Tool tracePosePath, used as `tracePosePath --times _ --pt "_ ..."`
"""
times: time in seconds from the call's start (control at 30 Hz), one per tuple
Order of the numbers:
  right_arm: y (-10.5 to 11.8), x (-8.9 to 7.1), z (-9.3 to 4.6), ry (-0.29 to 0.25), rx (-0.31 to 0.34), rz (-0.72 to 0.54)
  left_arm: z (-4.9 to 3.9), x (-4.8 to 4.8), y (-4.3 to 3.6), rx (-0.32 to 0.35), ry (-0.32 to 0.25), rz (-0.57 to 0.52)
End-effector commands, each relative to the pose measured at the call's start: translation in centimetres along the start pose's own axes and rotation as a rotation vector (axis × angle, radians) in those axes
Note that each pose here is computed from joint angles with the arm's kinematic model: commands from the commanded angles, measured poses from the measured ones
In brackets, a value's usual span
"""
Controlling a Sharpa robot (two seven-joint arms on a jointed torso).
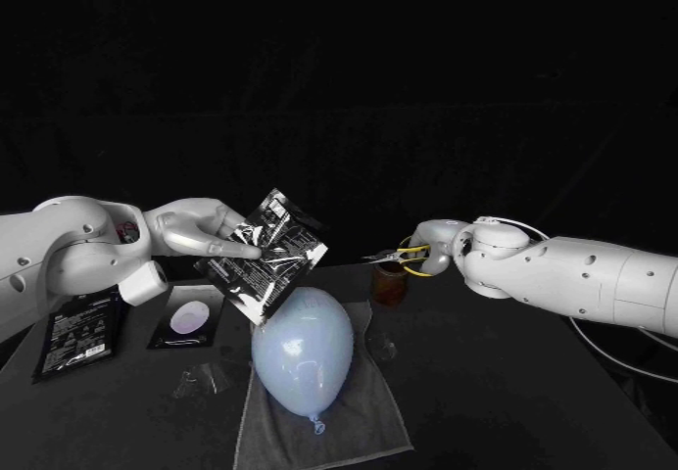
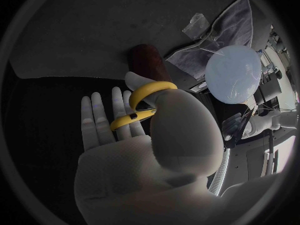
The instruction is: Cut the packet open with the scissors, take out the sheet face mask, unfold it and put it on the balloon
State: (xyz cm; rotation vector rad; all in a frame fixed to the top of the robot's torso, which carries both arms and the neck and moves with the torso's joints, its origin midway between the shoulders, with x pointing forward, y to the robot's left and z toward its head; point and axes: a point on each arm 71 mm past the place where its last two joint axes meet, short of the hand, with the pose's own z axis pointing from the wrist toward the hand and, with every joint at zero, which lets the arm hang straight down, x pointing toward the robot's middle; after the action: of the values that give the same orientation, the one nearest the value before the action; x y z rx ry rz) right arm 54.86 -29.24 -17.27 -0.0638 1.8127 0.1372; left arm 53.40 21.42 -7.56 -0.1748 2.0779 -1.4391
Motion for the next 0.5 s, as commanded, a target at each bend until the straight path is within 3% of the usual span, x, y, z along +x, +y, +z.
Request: tracePosePath --times 0.03,0.5 --pt "-0.05 0.24 0.10 0.033 0.005 -0.044 0.02 0.07 -0.17 0.012 0.005 -0.003" --pt "-0.18 0.73 0.21 0.074 0.027 -0.067 -0.01 0.06 -0.15 0.011 0.007 -0.004"
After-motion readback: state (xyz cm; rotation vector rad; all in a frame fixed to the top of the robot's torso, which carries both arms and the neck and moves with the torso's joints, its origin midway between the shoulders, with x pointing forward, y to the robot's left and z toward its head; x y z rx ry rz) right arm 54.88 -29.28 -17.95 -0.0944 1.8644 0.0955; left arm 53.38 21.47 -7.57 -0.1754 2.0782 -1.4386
